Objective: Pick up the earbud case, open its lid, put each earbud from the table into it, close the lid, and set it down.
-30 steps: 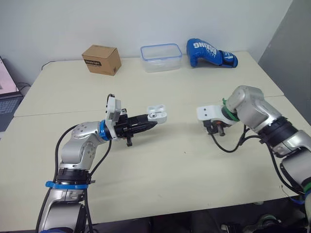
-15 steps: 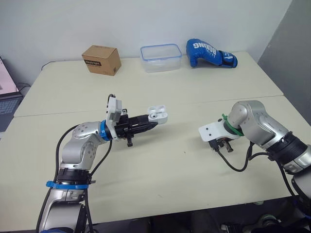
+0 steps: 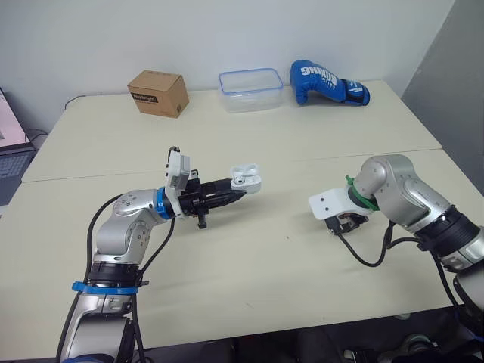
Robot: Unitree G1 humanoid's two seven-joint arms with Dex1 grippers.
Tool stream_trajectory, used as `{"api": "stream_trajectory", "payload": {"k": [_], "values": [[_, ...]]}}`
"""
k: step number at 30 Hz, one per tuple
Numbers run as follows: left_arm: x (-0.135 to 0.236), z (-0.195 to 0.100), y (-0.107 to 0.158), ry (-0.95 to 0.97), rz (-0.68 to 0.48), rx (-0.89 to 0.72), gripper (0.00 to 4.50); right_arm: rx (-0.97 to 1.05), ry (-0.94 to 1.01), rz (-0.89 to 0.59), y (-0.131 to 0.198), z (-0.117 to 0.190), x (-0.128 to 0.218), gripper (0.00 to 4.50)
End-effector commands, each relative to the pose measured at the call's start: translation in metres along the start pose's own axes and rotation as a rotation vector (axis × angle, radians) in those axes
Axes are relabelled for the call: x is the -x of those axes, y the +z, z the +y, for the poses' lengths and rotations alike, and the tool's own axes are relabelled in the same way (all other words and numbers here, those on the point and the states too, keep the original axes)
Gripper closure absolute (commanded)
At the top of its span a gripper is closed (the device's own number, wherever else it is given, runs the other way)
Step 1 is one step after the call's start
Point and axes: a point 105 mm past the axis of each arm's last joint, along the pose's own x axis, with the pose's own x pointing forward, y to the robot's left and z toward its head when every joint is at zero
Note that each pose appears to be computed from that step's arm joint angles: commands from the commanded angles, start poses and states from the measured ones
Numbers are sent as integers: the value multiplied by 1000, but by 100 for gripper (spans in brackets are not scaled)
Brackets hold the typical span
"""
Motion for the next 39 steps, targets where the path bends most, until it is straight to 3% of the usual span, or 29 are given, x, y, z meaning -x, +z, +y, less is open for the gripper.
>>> {"api": "stream_trajectory", "payload": {"k": [1, 29, 33, 37, 39], "values": [[-3, -1, 12, -18, -25, -42, 374, 20, -16, 5, 3, 0, 9, 205], [-5, -1, 9, -28, -22, -38, 374, -78, -16, 49, 4, 11, -2, 205], [-4, 0, 9, -27, -21, -38, 374, -75, -14, 48, 5, 11, -2, 287], [-4, 0, 8, -24, -20, -38, 374, -72, -15, 48, 5, 11, -2, 412], [-3, 0, 8, -23, -21, -38, 374, -71, -16, 49, 5, 10, -2, 412]]}}
